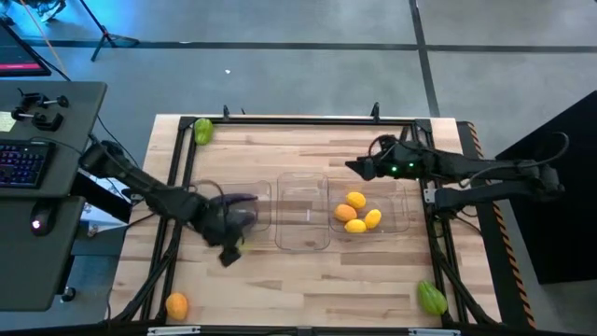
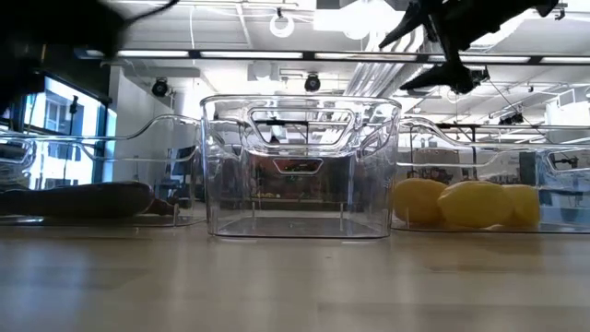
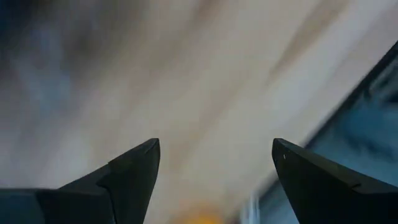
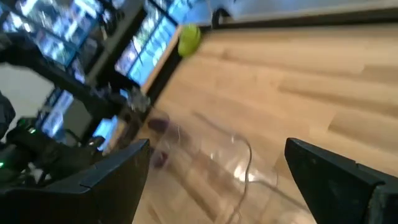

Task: Sort produce into baskets
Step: Put the lemon into the right transparent bin

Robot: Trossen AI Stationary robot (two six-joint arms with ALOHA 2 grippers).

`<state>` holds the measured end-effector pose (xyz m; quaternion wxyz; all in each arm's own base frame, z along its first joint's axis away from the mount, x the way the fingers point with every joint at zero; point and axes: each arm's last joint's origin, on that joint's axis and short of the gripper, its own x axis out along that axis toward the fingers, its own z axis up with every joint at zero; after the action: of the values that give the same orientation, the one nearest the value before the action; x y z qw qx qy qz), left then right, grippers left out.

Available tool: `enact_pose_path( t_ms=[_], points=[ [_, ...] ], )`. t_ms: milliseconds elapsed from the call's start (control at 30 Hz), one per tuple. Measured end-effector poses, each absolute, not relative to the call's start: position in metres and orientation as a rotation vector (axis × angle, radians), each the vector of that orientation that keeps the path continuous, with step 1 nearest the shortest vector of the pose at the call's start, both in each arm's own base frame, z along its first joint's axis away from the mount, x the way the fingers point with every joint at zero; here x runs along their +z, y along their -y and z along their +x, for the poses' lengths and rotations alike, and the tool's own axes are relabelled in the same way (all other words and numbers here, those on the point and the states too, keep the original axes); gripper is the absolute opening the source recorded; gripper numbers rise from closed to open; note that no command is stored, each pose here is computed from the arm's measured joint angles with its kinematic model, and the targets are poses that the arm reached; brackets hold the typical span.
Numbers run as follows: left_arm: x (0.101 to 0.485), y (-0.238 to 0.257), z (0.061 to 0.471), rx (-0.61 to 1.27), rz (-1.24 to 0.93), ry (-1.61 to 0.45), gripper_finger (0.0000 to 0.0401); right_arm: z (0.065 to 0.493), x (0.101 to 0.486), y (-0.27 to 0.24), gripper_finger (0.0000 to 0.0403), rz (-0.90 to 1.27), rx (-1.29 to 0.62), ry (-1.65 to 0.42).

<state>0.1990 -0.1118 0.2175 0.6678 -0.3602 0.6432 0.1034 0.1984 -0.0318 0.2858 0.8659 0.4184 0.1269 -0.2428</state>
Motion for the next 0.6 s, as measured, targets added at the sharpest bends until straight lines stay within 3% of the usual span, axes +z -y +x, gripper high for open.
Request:
enact_pose_path(
  t_ms=[200, 600],
  points=[
    [0.194, 0.138, 0.174, 0.178, -0.986, -1.858, 0.0298, 0.205, 0.277, 0.031, 0.0362, 0.853, -0.479, -0.35],
    [0.178, 0.193, 0.142, 0.228, -0.923, -2.063, 0.0298, 0.2, 0.282, 0.029, 0.0362, 0.767, -0.394, -0.374]
  ],
)
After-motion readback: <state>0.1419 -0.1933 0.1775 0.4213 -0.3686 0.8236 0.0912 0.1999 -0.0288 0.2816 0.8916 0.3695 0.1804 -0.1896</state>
